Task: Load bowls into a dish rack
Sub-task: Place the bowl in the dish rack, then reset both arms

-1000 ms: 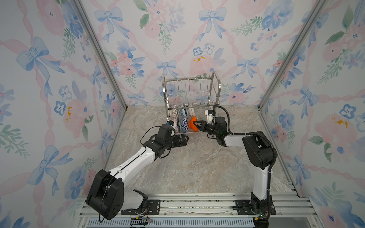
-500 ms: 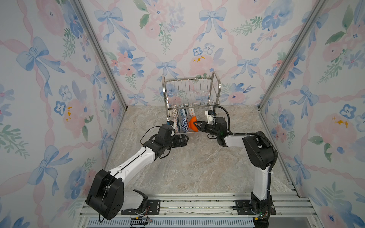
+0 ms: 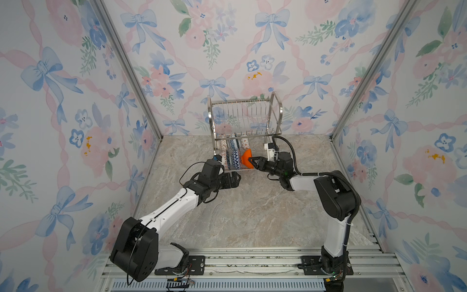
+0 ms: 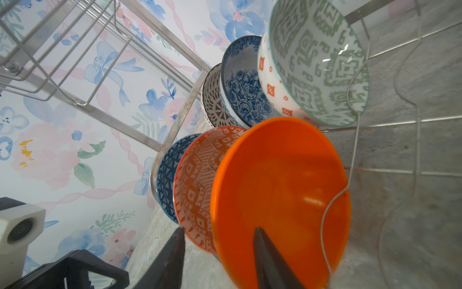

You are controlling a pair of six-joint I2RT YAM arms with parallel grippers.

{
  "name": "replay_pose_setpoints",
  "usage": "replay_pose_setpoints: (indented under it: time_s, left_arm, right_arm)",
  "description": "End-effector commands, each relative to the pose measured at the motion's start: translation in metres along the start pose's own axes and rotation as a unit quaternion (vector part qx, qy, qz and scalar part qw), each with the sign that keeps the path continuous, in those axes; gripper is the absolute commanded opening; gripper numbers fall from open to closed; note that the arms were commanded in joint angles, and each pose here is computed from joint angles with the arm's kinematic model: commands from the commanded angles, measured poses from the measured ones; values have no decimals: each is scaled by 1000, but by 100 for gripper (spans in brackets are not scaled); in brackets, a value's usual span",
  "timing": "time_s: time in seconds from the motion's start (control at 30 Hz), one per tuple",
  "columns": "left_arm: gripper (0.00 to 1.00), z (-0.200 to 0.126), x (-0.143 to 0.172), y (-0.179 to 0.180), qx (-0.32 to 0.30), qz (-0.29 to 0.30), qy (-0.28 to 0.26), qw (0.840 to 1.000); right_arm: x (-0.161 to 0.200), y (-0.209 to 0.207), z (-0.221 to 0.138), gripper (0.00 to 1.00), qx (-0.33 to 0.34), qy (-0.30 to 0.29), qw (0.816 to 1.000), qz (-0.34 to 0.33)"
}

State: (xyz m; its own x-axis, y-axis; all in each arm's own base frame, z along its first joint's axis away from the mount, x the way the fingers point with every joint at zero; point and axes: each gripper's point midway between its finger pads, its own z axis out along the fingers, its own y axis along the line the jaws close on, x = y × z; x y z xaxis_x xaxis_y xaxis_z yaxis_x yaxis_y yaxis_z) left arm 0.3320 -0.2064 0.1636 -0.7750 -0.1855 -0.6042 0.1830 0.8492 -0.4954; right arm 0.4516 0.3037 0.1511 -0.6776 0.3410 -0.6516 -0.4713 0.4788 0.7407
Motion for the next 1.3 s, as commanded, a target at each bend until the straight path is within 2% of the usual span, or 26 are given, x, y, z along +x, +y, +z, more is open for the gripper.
replay_pose_setpoints:
  time_s: [0.0, 0.5, 0.87, 1.03, 1.13, 1.23, 1.27]
  left_arm:
    - [98, -6, -5, 3, -5, 9, -16, 1000]
    - [98, -21, -6, 10, -14, 5, -38, 999]
    - [97, -24, -10, 18, -28, 0, -49, 998]
    - [98, -35, -20, 27, -58, 6, -84, 995]
    - [98, -51, -35, 36, -93, 13, -129, 987]
    - [97, -76, -53, 53, -149, 19, -192, 970]
    - [97, -87, -58, 61, -173, 20, -217, 960]
  right_arm:
    - [-23, 34, -10, 50, -37, -41, 997, -44]
    - [-16, 39, -25, 63, -39, -51, 997, -37]
    - [-9, 55, -44, 68, -45, -56, 996, -47]
    - [-6, 64, -62, 72, -33, -50, 996, -66]
    - [-6, 70, -77, 77, -10, -42, 996, -84]
    - [-5, 65, -96, 88, 45, -25, 992, -116]
    - [-4, 63, -104, 97, 68, -16, 990, -123]
